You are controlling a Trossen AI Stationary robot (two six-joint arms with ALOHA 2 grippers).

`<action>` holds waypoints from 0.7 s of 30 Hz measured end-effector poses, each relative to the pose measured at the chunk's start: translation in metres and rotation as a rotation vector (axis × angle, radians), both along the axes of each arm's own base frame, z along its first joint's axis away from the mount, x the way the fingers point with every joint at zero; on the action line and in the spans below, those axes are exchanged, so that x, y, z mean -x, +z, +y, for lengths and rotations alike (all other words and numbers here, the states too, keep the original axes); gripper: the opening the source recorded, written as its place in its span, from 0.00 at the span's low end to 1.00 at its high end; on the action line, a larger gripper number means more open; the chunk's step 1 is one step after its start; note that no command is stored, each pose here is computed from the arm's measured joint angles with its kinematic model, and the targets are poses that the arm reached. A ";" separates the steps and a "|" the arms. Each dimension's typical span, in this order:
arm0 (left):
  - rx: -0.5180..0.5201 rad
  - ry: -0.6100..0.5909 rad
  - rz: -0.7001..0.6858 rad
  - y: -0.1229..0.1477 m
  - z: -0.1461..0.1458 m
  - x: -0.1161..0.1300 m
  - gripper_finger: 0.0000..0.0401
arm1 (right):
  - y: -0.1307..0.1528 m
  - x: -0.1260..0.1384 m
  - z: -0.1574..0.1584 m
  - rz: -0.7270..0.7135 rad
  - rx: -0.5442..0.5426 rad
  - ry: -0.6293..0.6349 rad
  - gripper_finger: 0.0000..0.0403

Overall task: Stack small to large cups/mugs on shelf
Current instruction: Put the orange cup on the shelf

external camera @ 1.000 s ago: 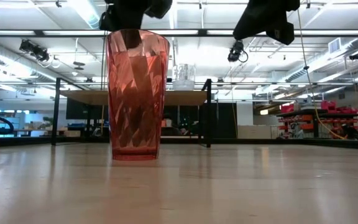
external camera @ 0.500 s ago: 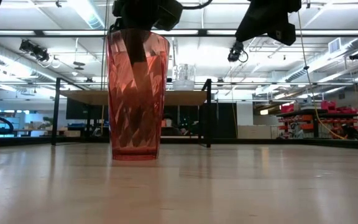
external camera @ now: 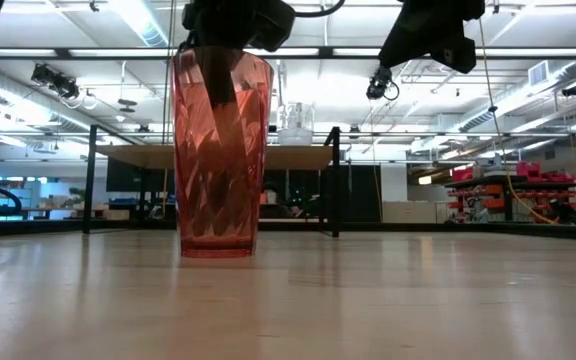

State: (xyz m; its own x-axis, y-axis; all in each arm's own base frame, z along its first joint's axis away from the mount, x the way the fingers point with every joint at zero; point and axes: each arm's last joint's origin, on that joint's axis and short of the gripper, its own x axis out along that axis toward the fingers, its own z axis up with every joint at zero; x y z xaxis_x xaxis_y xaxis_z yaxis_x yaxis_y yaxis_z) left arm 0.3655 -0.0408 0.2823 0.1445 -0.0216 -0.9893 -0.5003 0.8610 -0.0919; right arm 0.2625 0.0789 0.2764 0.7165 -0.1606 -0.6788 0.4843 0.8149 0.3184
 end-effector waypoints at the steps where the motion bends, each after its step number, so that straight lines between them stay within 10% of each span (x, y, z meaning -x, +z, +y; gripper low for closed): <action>1: 0.000 0.002 0.000 0.000 0.001 0.000 0.23 | 0.000 0.000 0.000 0.000 0.000 0.000 0.09; 21: 0.012 0.033 0.109 0.002 0.014 0.012 0.04 | -0.001 0.000 0.000 0.010 0.007 0.010 0.09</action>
State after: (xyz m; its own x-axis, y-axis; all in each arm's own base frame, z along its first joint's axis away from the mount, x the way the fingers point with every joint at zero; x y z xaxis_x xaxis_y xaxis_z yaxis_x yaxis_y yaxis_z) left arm 0.3540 -0.0272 0.2845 0.0369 -0.0302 -0.9989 -0.5361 0.8430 -0.0452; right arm 0.2620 0.0789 0.2759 0.7115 -0.1580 -0.6847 0.4790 0.8220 0.3080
